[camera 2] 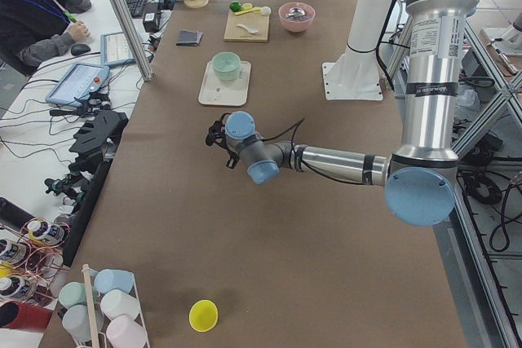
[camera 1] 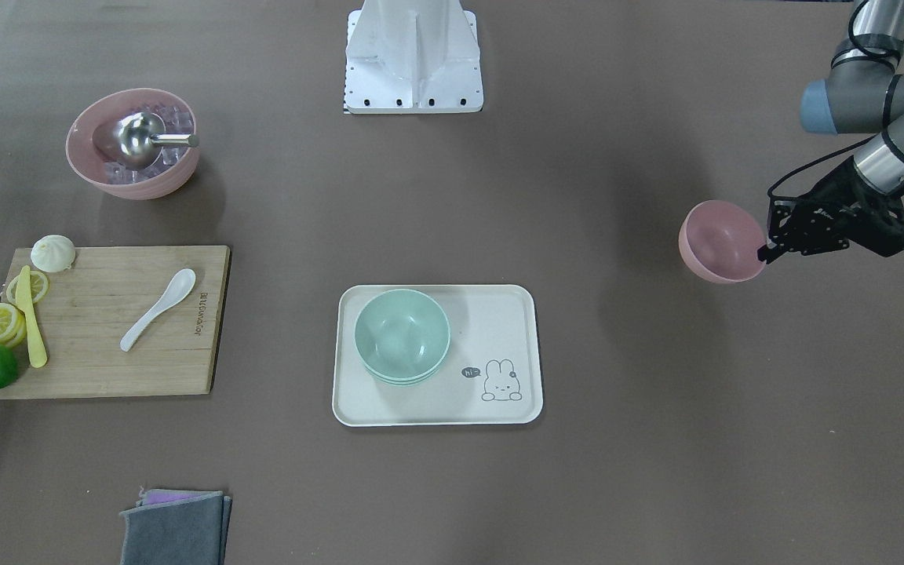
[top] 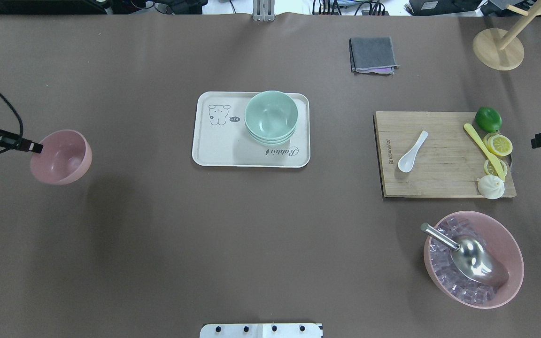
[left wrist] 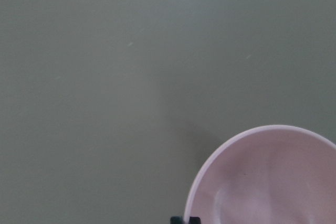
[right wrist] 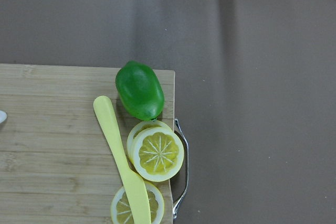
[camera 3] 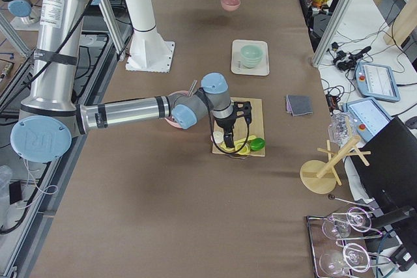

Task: Stack pink bowl on green and place spoon
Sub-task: 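Carry the pink bowl with the left gripper over the green bowls, then lower the pink bowl into the green bowls and open the left gripper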

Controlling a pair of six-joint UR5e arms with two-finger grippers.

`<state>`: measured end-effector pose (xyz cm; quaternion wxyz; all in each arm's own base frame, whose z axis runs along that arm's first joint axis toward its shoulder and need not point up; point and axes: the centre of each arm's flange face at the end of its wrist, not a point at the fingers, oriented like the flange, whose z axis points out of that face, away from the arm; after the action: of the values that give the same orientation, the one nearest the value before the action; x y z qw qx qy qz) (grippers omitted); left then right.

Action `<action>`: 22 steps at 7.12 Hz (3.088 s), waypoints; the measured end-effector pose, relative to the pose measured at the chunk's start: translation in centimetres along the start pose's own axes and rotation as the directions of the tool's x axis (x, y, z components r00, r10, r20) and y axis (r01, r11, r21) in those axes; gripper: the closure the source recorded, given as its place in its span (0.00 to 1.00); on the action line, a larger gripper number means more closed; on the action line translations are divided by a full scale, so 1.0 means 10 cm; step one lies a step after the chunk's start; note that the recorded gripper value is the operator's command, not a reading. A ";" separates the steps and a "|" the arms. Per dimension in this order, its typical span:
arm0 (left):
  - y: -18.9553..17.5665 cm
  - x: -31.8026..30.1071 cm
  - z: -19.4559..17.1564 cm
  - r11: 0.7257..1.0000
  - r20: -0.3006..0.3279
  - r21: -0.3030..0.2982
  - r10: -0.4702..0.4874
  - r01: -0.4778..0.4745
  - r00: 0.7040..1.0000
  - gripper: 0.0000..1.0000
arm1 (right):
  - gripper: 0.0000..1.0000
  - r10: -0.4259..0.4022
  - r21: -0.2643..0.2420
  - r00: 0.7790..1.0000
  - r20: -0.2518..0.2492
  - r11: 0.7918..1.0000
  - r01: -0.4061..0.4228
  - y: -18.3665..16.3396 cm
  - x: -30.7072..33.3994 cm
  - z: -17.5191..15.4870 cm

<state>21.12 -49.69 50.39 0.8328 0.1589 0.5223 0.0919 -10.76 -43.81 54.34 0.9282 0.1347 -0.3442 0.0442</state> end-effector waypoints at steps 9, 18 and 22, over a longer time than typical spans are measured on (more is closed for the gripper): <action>-1.48 3.87 0.89 0.977 -0.008 0.034 -0.210 0.210 0.978 1.00 | 0.00 -0.006 0.010 1.000 0.006 1.000 0.006 -0.01 0.00 0.01; -1.79 3.97 1.67 0.971 0.093 0.103 -0.223 0.214 0.970 1.00 | 0.00 -0.006 0.009 1.000 0.008 1.000 0.006 -0.01 -0.01 0.01; -1.77 3.97 1.75 0.971 0.107 0.102 -0.225 0.215 0.968 1.00 | 0.00 -0.006 0.009 1.000 0.008 1.000 0.006 -0.01 -0.01 0.01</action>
<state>54.02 -56.50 17.76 0.8593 0.1423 0.4901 -0.0342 -10.82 -43.93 54.33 0.9263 0.1401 -0.3471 0.0424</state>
